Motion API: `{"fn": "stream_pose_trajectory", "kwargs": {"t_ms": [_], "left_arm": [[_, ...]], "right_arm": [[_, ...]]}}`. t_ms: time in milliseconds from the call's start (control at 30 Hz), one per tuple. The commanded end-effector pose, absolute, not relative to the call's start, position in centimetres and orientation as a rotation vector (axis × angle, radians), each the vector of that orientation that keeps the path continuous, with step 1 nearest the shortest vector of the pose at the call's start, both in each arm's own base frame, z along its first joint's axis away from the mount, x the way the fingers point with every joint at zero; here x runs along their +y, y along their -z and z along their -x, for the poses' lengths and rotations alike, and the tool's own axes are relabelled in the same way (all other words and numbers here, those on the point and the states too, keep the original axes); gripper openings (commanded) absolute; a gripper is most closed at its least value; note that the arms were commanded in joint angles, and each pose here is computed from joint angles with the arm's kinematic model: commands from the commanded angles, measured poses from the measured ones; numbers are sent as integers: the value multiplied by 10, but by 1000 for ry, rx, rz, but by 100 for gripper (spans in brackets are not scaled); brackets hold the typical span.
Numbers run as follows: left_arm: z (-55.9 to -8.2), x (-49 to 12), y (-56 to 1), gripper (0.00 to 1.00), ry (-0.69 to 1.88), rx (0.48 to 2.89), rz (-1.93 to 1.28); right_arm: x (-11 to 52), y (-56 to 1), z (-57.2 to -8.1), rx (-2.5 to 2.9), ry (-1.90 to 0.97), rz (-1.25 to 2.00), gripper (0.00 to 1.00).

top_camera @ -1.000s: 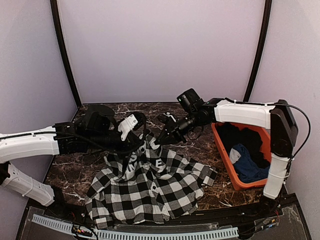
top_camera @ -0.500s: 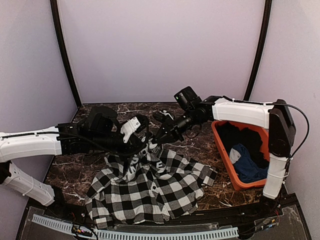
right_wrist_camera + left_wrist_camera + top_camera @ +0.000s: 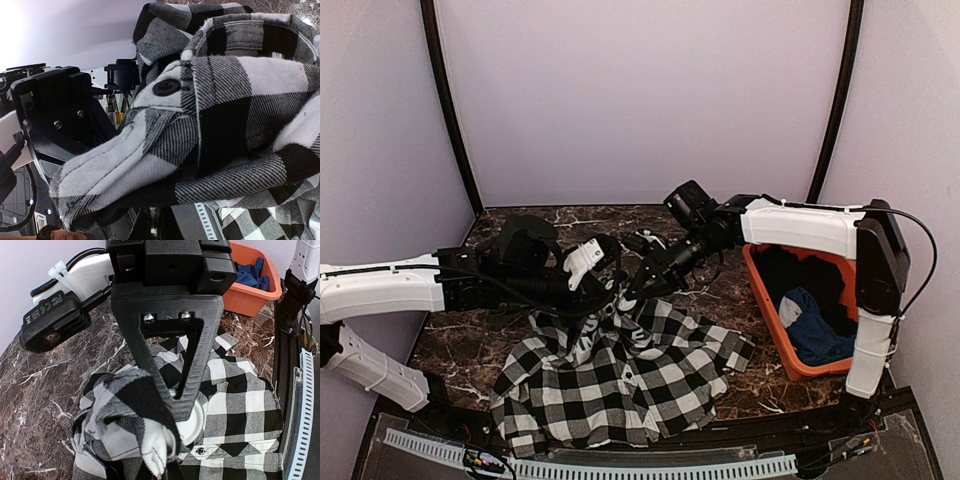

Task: Pin the brooch onto the clothing
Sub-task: Pin the brooch to the flattened clothing.

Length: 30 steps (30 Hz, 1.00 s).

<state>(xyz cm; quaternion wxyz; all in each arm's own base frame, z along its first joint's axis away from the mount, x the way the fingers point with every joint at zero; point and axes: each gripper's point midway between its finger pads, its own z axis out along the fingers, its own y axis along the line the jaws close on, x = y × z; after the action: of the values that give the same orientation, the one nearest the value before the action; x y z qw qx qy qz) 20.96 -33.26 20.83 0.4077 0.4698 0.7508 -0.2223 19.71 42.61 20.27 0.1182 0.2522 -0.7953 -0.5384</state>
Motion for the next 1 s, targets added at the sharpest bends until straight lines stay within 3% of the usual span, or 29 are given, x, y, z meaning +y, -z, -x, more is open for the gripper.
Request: {"fn": "stream_pose_trajectory", "kwargs": {"t_ms": [0,667,833,967], "left_arm": [[-212,-336,-216,1,556,1871,-1175],[-215,-331,-214,2,530,1893,-1146],[-194,-345,-218,32,701,1857,-1214],[-180,-351,-216,44,787,1846,-1277]], "right_arm": [[428,-214,-174,-2259,1590,-834,0],[432,-232,-138,-2138,1651,-1088,0],[432,-222,-140,-2141,1664,-1173,0],[435,-222,-144,-2147,1680,-1230,0]]}}
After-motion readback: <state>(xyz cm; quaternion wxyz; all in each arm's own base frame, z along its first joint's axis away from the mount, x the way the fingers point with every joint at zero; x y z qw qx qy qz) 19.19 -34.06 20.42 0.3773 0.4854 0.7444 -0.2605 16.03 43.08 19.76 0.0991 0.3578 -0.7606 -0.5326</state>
